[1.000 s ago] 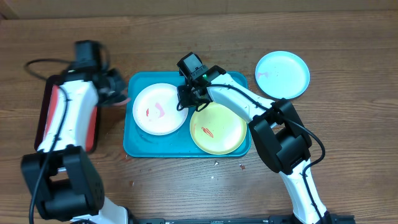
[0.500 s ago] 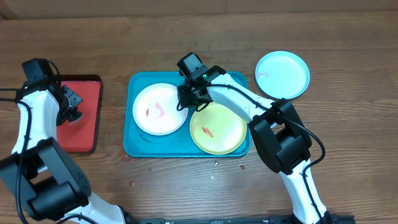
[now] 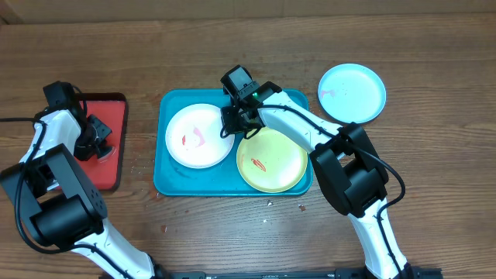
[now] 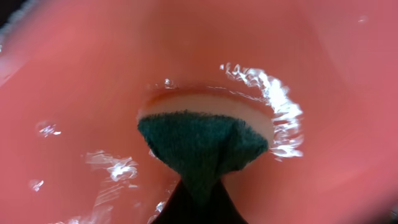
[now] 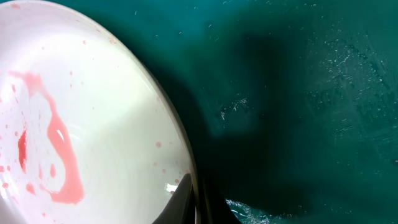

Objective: Clean dirty plates on tray and stack at the side
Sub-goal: 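Dip the green sponge into the red tray with the left gripper, then scrub the white plate with the sponge while the right gripper holds it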

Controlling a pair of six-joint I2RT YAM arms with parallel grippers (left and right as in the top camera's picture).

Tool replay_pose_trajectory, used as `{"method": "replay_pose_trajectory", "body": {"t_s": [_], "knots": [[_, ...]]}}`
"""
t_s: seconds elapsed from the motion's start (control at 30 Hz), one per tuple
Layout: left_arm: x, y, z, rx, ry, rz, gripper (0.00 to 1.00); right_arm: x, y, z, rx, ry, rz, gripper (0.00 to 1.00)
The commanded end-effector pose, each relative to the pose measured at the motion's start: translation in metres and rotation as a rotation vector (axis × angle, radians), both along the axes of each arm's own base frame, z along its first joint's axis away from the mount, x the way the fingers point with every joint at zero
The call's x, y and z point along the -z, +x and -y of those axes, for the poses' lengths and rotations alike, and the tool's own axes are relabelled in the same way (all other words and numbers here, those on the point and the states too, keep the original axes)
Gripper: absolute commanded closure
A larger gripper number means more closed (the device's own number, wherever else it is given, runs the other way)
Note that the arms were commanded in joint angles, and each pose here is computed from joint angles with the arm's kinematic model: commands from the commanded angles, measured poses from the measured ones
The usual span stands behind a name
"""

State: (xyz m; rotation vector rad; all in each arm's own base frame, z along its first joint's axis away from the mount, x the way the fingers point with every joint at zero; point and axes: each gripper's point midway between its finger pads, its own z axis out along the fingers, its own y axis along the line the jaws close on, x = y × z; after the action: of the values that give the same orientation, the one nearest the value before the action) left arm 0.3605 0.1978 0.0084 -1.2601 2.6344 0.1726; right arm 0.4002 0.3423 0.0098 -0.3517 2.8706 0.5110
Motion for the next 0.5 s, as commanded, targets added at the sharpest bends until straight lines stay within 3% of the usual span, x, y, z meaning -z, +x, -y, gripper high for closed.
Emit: {"method": "replay_pose_trajectory", "body": {"t_s": [0.0, 0.2, 0.47], "knots": [[0.017, -0.006, 0.003, 0.039, -0.03, -0.04, 0.96, 0.012, -0.005, 0.01, 0.012, -0.056, -0.008, 0.96], [-0.016, 0.002, -0.009, 0.027, 0.015, -0.008, 0.96, 0.012, -0.006, 0.011, 0.012, -0.059, -0.012, 0.96], [-0.109, 0.015, -0.017, 0.022, 0.09, 0.133, 0.95, 0.012, -0.006, 0.011, 0.012, -0.06, -0.012, 0.96]]}}
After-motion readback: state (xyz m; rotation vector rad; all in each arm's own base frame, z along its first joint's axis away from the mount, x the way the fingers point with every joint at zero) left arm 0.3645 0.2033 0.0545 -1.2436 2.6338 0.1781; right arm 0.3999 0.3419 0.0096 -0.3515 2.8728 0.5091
